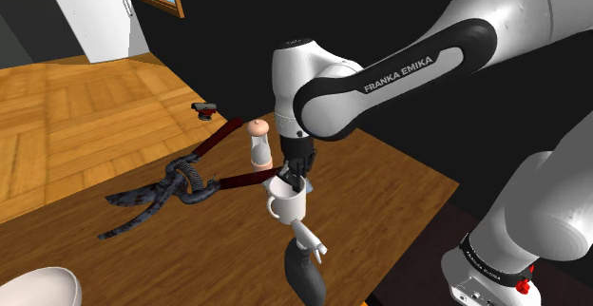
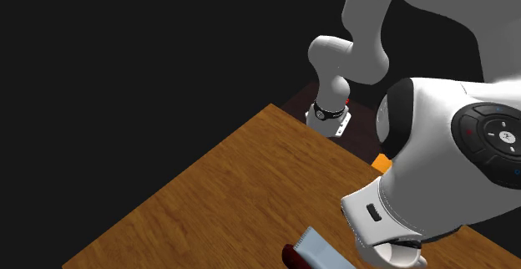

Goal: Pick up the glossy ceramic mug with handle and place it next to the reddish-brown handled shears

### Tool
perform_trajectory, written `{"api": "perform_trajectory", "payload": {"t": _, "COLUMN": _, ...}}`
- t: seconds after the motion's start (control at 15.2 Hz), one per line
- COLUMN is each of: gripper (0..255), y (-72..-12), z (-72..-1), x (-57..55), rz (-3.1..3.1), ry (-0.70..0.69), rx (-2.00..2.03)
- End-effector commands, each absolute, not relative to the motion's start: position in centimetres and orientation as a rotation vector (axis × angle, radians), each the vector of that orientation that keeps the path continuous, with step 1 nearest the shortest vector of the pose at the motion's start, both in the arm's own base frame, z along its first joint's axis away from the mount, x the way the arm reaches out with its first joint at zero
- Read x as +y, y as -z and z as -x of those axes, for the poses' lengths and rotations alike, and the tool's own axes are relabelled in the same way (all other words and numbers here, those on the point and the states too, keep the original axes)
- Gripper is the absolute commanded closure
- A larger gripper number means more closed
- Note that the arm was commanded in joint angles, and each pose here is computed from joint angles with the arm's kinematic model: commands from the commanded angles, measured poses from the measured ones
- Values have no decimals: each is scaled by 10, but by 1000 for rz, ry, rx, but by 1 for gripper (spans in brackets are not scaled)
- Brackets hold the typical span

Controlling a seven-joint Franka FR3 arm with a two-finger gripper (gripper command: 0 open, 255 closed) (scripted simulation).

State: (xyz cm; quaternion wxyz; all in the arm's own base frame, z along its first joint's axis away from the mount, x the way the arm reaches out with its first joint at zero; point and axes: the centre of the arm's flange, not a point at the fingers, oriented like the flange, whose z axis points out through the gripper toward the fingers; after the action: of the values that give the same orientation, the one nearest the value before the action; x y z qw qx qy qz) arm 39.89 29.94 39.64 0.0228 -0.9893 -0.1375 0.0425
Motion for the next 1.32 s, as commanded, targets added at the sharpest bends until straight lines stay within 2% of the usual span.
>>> {"api": "perform_trajectory", "payload": {"t": 0.0, "gripper": 255, "y": -386, "z": -399, "x": 300, "rz": 3063, "ry": -130, "rx": -426}}
{"api": "perform_trajectory", "payload": {"t": 0.33, "gripper": 255, "y": -360, "z": -399, "x": 300, "rz": 3063, "ry": -130, "rx": -426}}
{"api": "perform_trajectory", "payload": {"t": 0.86, "gripper": 255, "y": -360, "z": -399, "x": 300, "rz": 3063, "ry": -130, "rx": -426}}
{"api": "perform_trajectory", "payload": {"t": 0.92, "gripper": 0, "y": -360, "z": -399, "x": 300, "rz": 3063, "ry": -130, "rx": -426}}
{"api": "perform_trajectory", "payload": {"t": 1.25, "gripper": 0, "y": -360, "z": -399, "x": 300, "rz": 3063, "ry": -130, "rx": -426}}
